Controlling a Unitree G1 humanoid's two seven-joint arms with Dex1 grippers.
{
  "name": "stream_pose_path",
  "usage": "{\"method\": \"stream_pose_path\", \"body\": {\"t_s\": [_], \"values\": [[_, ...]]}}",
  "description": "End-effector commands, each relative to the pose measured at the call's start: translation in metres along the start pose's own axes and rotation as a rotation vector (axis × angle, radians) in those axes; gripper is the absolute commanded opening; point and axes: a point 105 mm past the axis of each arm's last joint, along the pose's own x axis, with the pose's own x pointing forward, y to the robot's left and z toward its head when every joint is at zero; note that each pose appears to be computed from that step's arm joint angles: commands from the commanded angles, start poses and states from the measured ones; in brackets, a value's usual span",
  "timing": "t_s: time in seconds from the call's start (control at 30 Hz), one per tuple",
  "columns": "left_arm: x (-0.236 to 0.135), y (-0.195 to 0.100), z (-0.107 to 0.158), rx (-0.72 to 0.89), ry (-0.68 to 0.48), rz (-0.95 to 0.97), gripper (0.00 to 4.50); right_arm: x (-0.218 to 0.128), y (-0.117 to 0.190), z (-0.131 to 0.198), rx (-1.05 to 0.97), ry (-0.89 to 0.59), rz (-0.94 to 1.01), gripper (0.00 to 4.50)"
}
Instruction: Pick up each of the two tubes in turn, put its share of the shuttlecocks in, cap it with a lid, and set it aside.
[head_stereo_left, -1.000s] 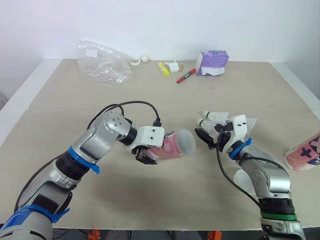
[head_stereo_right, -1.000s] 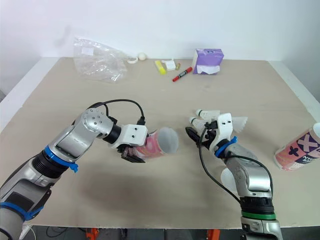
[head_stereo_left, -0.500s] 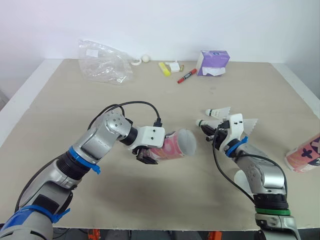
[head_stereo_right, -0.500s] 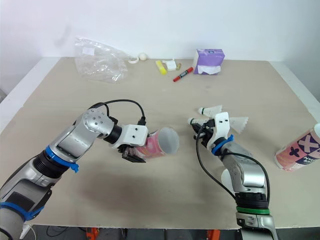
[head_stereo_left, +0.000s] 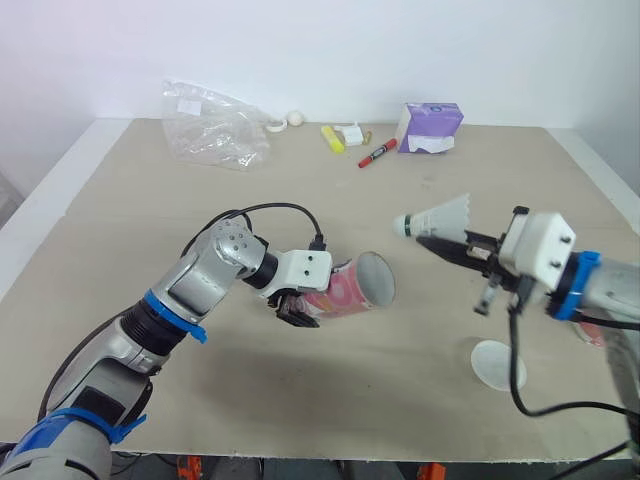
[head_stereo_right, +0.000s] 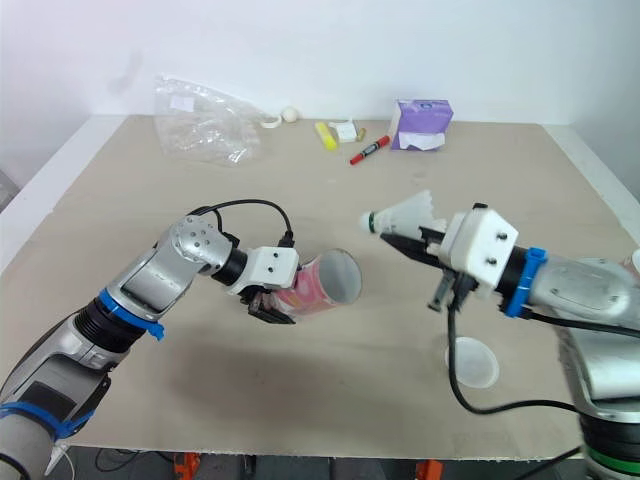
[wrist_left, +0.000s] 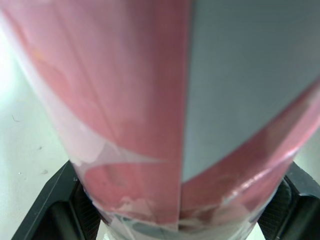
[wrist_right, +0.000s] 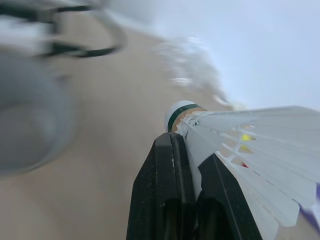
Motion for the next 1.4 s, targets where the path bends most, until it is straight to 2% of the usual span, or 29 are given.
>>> {"method": "stream_pose_path", "body": {"t_s": [0.03, 0.23, 0.4, 0.43, 0.53, 0.63, 0.67, 0.7, 0.77, 0.87, 0.93, 1.07, 1.2, 1.4], "values": [[0.003, 0.001, 0.0, -0.054, -0.021, -0.01, 3.59, -0.011, 0.023, 0.037, -0.253, -0.042, 0.221, 0.08], [0.007, 0.0, 0.001, -0.077, -0.026, -0.025, 3.59, 0.004, 0.048, 0.025, -0.31, -0.03, 0.344, 0.08], [0.006, 0.0, 0.0, -0.077, -0.021, -0.023, 3.59, 0.014, 0.05, 0.022, -0.319, -0.04, 0.358, 0.08], [0.006, 0.0, 0.0, -0.077, -0.02, -0.023, 3.59, 0.015, 0.05, 0.022, -0.323, -0.037, 0.366, 0.55], [0.006, -0.001, -0.001, -0.077, -0.018, -0.022, 3.59, 0.014, 0.048, 0.024, -0.32, -0.045, 0.359, 1.26], [0.007, -0.002, -0.001, -0.077, -0.017, -0.022, 3.59, 0.013, 0.037, 0.03, -0.287, -0.07, 0.296, 2.55], [0.007, -0.002, -0.001, -0.077, -0.017, -0.021, 3.59, 0.011, 0.034, 0.031, -0.274, -0.072, 0.273, 3.11], [0.007, -0.002, -0.001, -0.077, -0.016, -0.021, 3.59, 0.01, 0.031, 0.032, -0.262, -0.07, 0.253, 3.46], [0.007, -0.002, -0.002, -0.076, -0.015, -0.02, 3.59, 0.005, 0.023, 0.031, -0.21, -0.065, 0.205, 4.47], [0.007, -0.002, -0.003, -0.074, -0.011, -0.018, 3.59, -0.01, -0.009, 0.019, 0.012, -0.06, -0.033, 4.47], [0.007, -0.002, -0.002, -0.072, -0.01, -0.019, 3.59, -0.029, -0.03, -0.009, 0.21, -0.027, -0.251, 4.47], [0.008, -0.003, -0.002, -0.069, -0.012, -0.022, 3.59, -0.058, -0.035, -0.056, 0.413, 0.098, -0.453, 4.47], [0.008, -0.003, -0.002, -0.062, -0.01, -0.02, 3.59, -0.088, -0.039, -0.103, 0.522, 0.24, -0.644, 4.47], [0.008, -0.004, -0.001, -0.06, -0.01, -0.02, 3.59, -0.09, -0.032, -0.126, 0.573, 0.309, -0.664, 4.47]]}}
